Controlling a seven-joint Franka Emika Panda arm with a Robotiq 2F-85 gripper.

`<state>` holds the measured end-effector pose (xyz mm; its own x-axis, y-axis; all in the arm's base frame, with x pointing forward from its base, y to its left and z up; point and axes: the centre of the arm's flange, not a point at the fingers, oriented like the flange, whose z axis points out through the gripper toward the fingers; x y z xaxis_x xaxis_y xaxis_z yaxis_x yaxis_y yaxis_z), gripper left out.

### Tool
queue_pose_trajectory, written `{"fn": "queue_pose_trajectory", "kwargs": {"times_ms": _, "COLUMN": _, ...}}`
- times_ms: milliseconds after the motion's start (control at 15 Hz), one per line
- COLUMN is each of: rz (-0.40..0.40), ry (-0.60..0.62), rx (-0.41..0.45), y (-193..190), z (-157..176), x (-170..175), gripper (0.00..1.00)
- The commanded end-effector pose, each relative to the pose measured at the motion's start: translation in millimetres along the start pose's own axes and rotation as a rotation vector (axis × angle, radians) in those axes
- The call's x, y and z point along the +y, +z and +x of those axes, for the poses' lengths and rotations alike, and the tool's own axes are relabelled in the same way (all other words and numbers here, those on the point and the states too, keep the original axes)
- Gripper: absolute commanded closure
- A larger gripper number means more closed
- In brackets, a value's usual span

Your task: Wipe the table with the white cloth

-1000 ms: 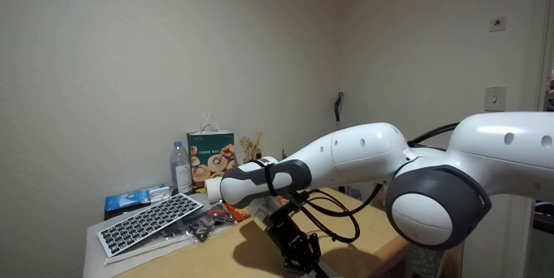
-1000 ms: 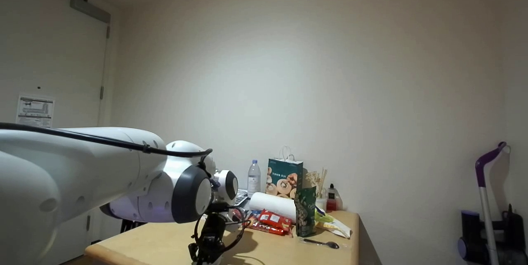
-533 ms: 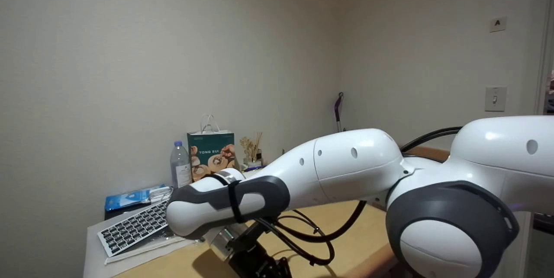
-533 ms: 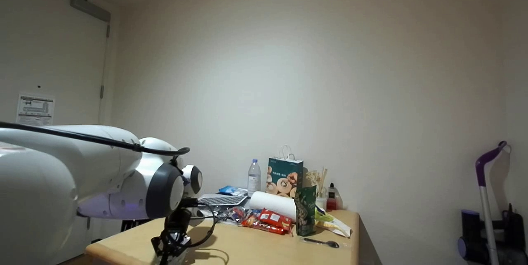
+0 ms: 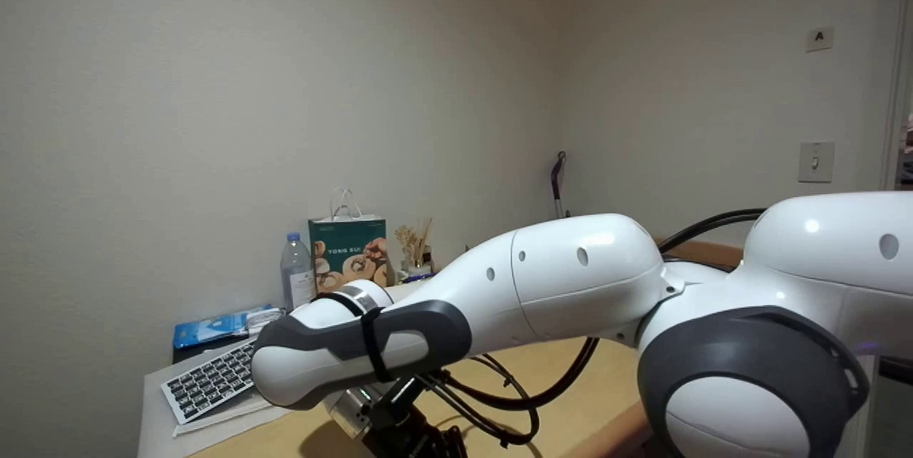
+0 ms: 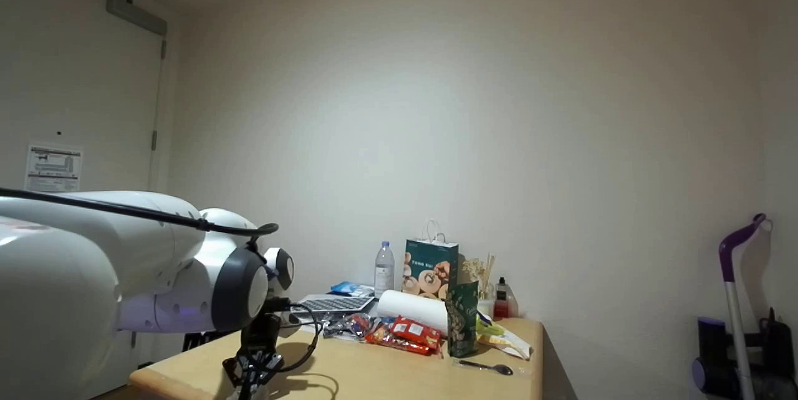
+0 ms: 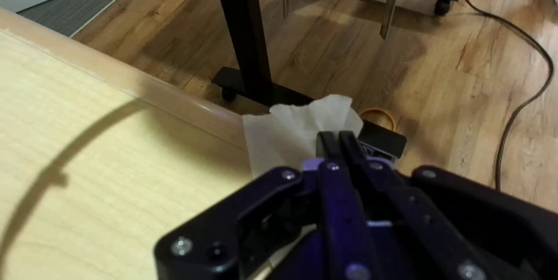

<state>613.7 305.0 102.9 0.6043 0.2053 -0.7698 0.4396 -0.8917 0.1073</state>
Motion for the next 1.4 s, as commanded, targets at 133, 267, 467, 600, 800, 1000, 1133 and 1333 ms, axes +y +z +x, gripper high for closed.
{"fn": "queue_pose_trajectory", "kwargs": {"times_ms": 133, "rz": 0.16, "ry": 0.228, "rx": 0.051, "y": 9, "z": 4, "x": 106, "gripper": 0.94}}
{"fn": "queue_pose_trajectory", "kwargs": {"times_ms": 267, "rz": 0.224, "ry": 0.291, "rx": 0.041, "y": 24, "z": -2, "x": 152, "gripper": 0.94}}
{"fn": "queue_pose_trajectory", "kwargs": {"times_ms": 467, "rz": 0.23, "ry": 0.286, "rx": 0.02, "y": 17, "z": 2, "x": 172, "gripper": 0.94}}
{"fn": "queue_pose_trajectory", "kwargs": {"times_ms": 600, "rz": 0.294, "ry": 0.316, "rx": 0.012, "y": 26, "z": 0, "x": 201, "gripper": 0.94}}
{"fn": "queue_pose_trajectory", "kwargs": {"times_ms": 800, "rz": 0.296, "ry": 0.321, "rx": 0.01, "y": 25, "z": 0, "x": 198, "gripper": 0.95}}
{"fn": "queue_pose_trajectory", "kwargs": {"times_ms": 1000, "rz": 0.363, "ry": 0.414, "rx": 0.067, "y": 20, "z": 3, "x": 231, "gripper": 0.95}}
{"fn": "queue_pose_trajectory", "kwargs": {"times_ms": 1133, "rz": 0.412, "ry": 0.498, "rx": 0.087, "y": 25, "z": -6, "x": 275, "gripper": 0.95}}
{"fn": "queue_pose_trajectory", "kwargs": {"times_ms": 1333, "rz": 0.495, "ry": 0.602, "rx": 0.103, "y": 42, "z": -16, "x": 337, "gripper": 0.94}}
